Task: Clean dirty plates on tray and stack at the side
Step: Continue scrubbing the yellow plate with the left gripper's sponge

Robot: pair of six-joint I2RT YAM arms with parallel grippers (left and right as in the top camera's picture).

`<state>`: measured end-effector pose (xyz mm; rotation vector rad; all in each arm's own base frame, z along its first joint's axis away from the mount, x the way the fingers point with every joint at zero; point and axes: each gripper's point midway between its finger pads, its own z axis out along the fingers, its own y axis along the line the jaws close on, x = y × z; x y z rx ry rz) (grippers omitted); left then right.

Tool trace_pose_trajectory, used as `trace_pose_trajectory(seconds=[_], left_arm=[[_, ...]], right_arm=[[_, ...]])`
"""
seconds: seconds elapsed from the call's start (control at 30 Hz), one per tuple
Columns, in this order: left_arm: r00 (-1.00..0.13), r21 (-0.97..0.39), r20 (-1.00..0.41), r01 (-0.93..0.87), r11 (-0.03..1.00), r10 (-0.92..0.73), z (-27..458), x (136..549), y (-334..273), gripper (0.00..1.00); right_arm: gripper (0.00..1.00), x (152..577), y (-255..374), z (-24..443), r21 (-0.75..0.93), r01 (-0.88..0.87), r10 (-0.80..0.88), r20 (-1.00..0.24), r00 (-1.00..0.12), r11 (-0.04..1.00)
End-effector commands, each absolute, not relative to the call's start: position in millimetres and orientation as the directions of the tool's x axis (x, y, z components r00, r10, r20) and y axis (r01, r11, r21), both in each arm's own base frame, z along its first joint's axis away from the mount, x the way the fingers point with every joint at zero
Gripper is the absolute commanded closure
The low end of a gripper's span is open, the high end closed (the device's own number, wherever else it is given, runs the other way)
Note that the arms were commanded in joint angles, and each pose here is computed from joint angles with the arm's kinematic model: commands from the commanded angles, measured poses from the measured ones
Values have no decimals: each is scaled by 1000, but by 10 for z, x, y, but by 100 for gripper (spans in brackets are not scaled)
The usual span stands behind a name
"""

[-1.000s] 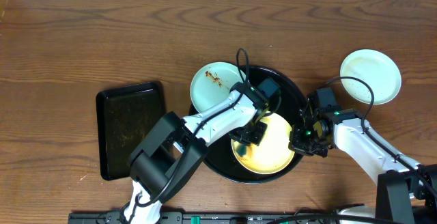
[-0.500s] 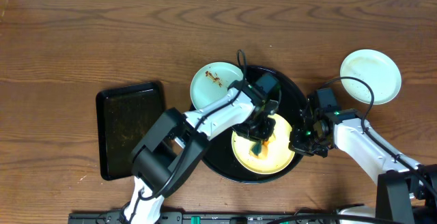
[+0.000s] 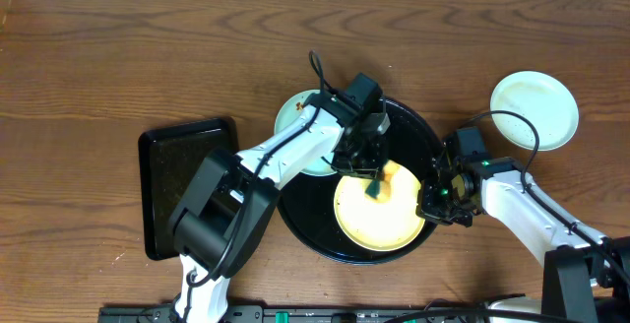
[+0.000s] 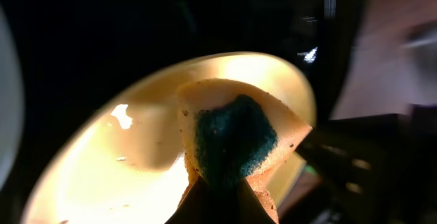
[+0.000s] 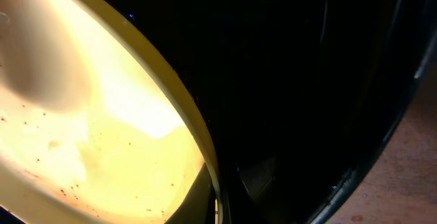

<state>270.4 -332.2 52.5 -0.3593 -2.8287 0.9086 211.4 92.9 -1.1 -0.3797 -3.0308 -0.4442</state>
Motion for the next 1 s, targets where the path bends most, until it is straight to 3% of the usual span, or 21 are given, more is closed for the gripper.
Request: trace_pose_trajectory(seconds=[0.0, 0.2, 0.47, 0.63, 0.8, 0.97], left_arm=[[-955, -711, 76, 150, 687, 287, 877, 2632, -3584, 93], [-956, -721, 87, 133, 680, 279, 830, 2577, -3651, 92], [-970, -590, 120, 103, 801, 213, 360, 2518, -3336, 92], [-971, -557, 121, 104, 824, 205, 231, 2486, -3247, 93], [-979, -334, 64, 161, 929, 193, -20, 2578, -2823, 93], [-978, -125, 27, 202, 971, 207, -112, 2703, -2382, 93]], right_arm=[[99, 1975, 739, -160, 174, 263, 246, 112, -963, 949], [99, 1974, 739, -160, 174, 263, 246, 112, -963, 949], [99, 1974, 740, -160, 174, 263, 246, 112, -963, 949], [99, 1973, 740, -160, 174, 263, 246, 113, -963, 949], [99, 1973, 742, -159, 175, 263, 246, 113, -963, 949], [99, 1971, 752, -157, 181, 263, 245, 116, -962, 948]])
